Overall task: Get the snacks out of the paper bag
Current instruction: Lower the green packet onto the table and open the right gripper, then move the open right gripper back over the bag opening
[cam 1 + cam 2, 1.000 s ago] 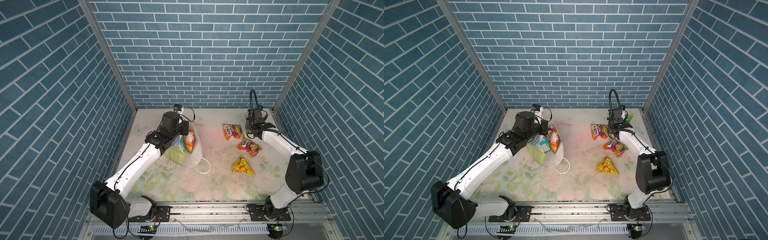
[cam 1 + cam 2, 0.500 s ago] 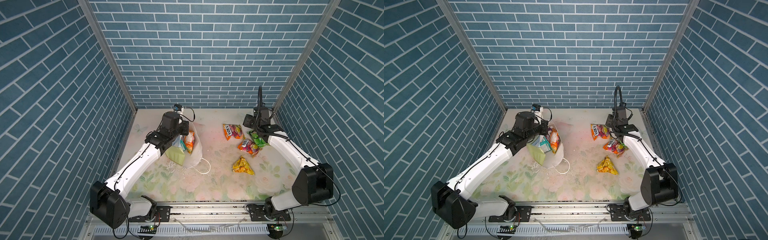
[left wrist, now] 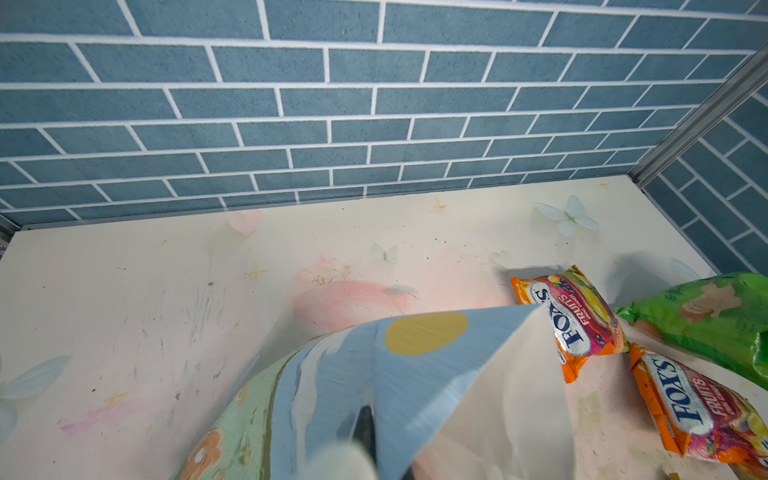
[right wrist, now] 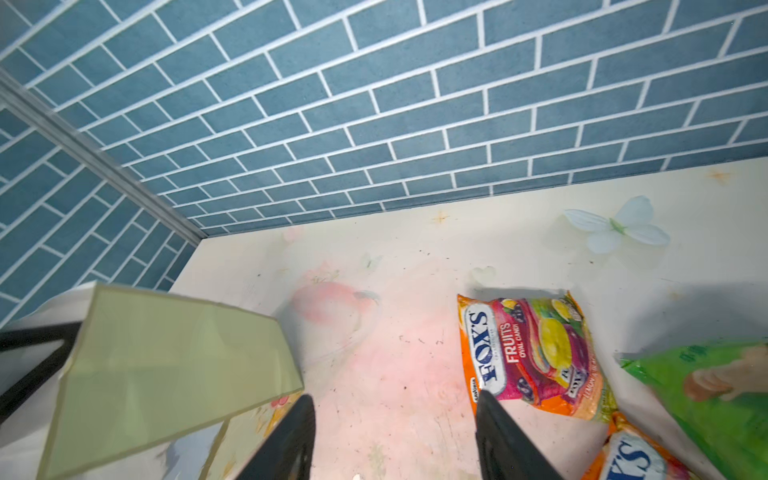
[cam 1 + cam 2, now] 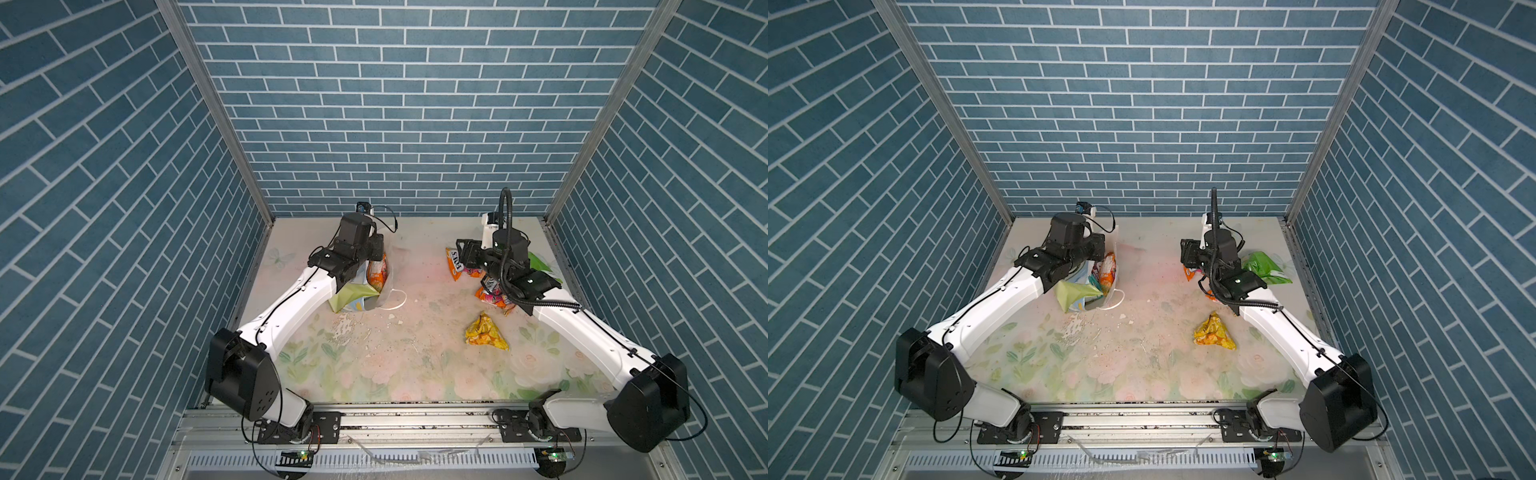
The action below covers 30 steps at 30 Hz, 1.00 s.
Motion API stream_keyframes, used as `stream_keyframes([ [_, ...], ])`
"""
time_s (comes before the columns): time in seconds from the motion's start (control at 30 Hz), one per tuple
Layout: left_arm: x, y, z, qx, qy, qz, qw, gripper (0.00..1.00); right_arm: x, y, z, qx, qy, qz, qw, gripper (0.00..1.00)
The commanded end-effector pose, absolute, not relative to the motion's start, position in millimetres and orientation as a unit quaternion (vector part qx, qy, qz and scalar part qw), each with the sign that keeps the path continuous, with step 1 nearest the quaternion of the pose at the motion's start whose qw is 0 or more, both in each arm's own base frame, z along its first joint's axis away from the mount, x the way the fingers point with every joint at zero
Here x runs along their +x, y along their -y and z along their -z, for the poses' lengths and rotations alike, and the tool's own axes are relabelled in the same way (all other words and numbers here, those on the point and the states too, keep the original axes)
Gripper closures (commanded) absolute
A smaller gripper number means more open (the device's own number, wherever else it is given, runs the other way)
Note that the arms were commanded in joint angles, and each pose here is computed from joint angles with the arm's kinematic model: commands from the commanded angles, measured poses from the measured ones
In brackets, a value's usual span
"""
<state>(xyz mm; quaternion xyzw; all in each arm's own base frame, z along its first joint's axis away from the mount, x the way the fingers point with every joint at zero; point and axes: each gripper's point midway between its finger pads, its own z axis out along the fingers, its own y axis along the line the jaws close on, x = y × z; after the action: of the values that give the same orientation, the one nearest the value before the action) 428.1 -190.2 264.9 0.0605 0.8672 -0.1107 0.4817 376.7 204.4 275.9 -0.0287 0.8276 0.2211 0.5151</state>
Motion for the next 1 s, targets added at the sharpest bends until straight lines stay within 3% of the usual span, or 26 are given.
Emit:
stream_keyframes([
  [0.0, 438, 191, -268, 0.067, -0.869, 0.098, 0.48, 1.0, 366, -217, -286, -0.05, -0.812, -0.253, 0.523, 0.39],
  [0.3, 449, 186, -293, 0.067, -0.863, 0.083, 0.494, 1.0, 352, -240, -285, -0.071, -0.807, -0.297, 0.505, 0.41],
  [0.63, 469, 143, -305, 0.028, -0.865, 0.051, 0.498, 1.0, 350, -251, -288, -0.082, -0.803, -0.311, 0.501, 0.41],
  [0.97, 493, 100, -325, 0.023, -0.853, -0.049, 0.52, 1.0, 350, -276, -287, -0.104, -0.798, -0.331, 0.492, 0.41],
])
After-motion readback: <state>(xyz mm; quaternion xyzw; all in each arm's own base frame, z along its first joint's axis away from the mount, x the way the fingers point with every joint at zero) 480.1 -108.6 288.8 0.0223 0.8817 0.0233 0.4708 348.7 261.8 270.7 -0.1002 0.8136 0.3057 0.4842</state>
